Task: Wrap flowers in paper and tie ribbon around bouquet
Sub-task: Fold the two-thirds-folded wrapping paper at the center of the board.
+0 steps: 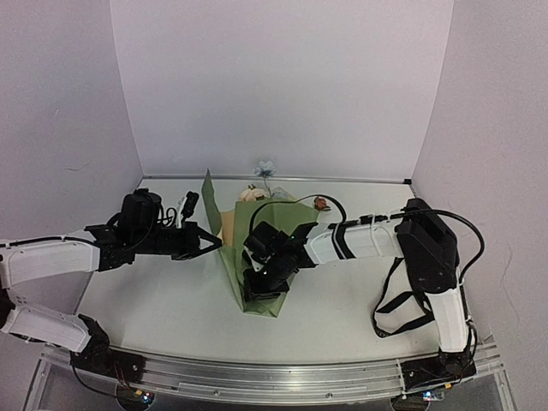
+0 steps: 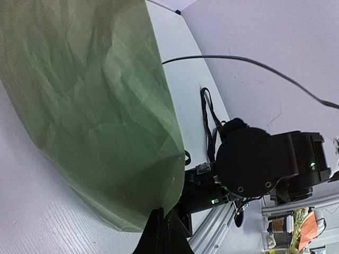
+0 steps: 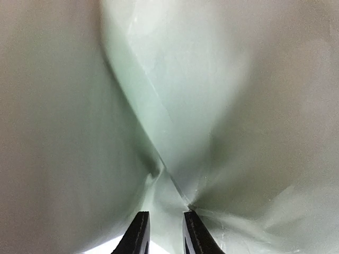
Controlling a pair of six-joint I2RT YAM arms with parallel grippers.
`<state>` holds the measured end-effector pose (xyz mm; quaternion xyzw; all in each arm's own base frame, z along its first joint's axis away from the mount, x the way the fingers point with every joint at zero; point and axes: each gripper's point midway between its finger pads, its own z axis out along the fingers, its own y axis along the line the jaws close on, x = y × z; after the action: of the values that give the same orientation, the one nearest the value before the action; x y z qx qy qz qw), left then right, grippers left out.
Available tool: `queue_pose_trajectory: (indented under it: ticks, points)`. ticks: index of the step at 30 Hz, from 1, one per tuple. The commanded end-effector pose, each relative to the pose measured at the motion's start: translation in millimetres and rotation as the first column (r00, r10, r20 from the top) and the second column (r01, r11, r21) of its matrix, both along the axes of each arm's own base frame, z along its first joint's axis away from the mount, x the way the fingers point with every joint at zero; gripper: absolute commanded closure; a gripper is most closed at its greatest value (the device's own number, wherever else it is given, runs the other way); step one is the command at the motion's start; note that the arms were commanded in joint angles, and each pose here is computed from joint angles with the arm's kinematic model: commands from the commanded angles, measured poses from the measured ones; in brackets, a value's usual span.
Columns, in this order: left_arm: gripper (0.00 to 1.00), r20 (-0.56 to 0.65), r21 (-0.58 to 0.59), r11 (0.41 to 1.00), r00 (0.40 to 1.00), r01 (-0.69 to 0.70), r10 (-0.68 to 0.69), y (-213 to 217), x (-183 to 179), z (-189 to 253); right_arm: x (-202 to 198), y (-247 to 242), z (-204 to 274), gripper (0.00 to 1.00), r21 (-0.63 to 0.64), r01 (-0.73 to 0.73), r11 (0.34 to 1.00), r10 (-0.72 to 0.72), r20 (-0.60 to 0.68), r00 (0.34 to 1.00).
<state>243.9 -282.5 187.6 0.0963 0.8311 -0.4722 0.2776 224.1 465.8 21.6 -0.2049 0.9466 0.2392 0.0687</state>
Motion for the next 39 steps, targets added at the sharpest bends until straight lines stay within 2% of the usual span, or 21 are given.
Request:
queue_pose_trajectory:
  ticks: [1, 12, 22, 28, 34, 39]
  points:
    - [1.0, 0.074, -0.009, 0.993, 0.99, 0.12, -0.119, -21, 2, 20, -3, 17, 53, 0.76, 0.185, -0.063, 0.981, 0.06, 0.02, 0.998]
    - [1.0, 0.018, 0.028, 0.972, 0.972, 0.234, -0.234, -56, 12, 2, -12, -11, 67, 0.76, 0.223, -0.077, 0.972, 0.067, 0.052, 0.996]
    - [1.0, -0.052, 0.108, 0.949, 0.955, 0.297, -0.293, -97, 20, -25, -6, -74, 80, 0.68, 0.189, 0.035, 0.981, -0.063, 0.146, 0.987]
    - [1.0, -0.081, 0.13, 0.941, 0.949, 0.313, -0.305, -116, 26, -39, 31, -105, 101, 0.59, 0.265, 0.213, 0.941, -0.262, 0.166, 0.951]
    - [1.0, -0.088, 0.149, 0.931, 0.942, 0.333, -0.323, -126, 27, -46, 77, -96, 133, 0.54, 0.392, 0.319, 0.863, -0.376, 0.076, 0.924]
    - [1.0, -0.087, 0.163, 0.923, 0.937, 0.348, -0.338, -133, 25, -48, 111, -86, 134, 0.53, 0.422, 0.38, 0.823, -0.428, 0.02, 0.904]
